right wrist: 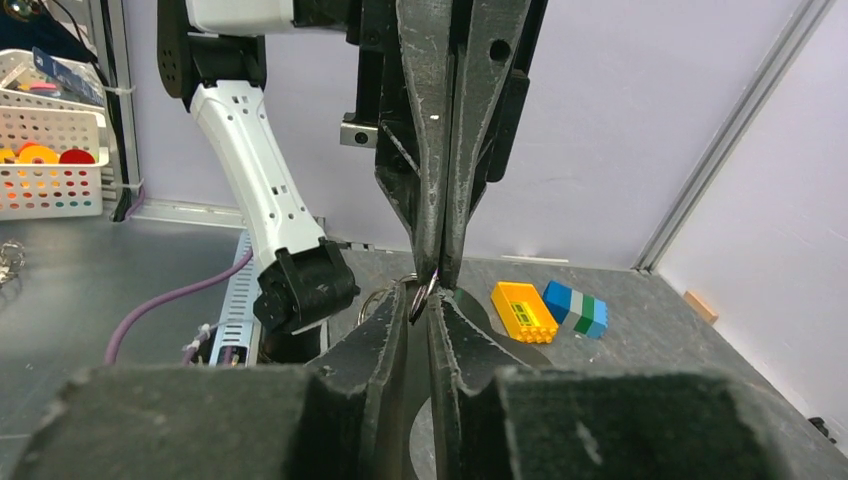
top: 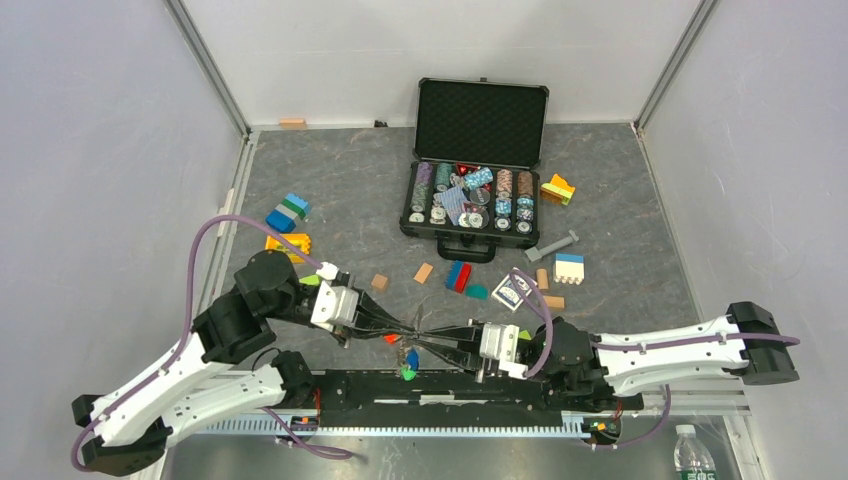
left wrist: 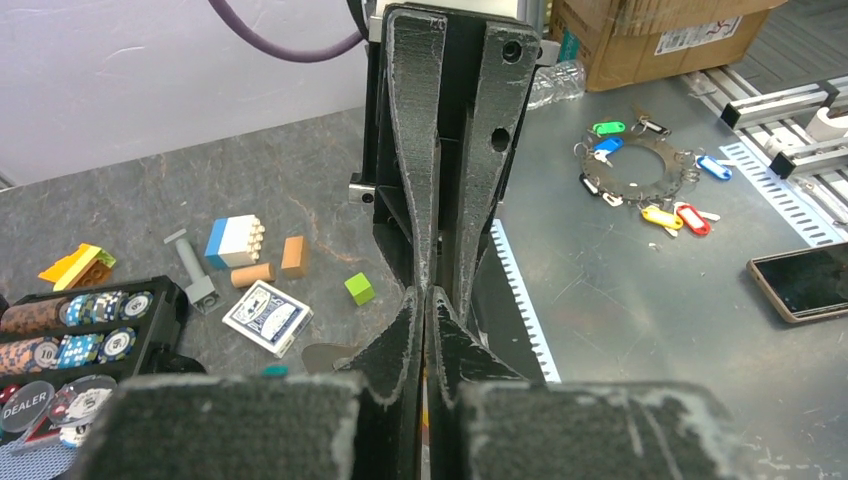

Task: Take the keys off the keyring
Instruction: Remove the key from the keyring.

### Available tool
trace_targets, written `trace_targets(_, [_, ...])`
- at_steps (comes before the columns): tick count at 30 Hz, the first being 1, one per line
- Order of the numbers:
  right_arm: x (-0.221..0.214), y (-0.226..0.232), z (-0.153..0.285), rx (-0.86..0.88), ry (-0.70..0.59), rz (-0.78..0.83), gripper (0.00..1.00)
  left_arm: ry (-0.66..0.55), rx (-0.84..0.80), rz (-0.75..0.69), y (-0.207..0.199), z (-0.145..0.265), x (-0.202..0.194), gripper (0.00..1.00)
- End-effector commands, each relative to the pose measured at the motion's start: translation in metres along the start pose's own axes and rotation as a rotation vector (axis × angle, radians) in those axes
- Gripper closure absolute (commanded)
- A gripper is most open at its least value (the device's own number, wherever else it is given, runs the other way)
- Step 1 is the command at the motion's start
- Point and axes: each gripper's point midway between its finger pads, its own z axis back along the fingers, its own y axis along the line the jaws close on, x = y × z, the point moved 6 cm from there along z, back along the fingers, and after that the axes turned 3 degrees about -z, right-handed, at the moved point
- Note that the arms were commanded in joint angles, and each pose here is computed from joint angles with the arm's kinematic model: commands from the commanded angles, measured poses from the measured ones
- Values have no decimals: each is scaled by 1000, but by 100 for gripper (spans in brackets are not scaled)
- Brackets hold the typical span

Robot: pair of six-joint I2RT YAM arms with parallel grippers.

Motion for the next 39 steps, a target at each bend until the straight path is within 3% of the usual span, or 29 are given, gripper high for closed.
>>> trace_targets(1, [39,-15,-10,-60,-74,8,81,41,-15,-17,0,3,3,98])
trace_targets(13, [34,-16,-17,-82,22,-20,82,99,-39,-18,0,4,2,98])
trace_targets(18, [36,-19,-21,-113,52,-44,75,117,-43,-19,0,6,1,98])
trace_targets(24, [37,-22,-25,-144,89,-65,74,142,-55,-15,-1,6,-1,98])
trace_targets(39, [41,-30,-21,-243,74,-161,73,183,-89,-13,-4,9,-4,98])
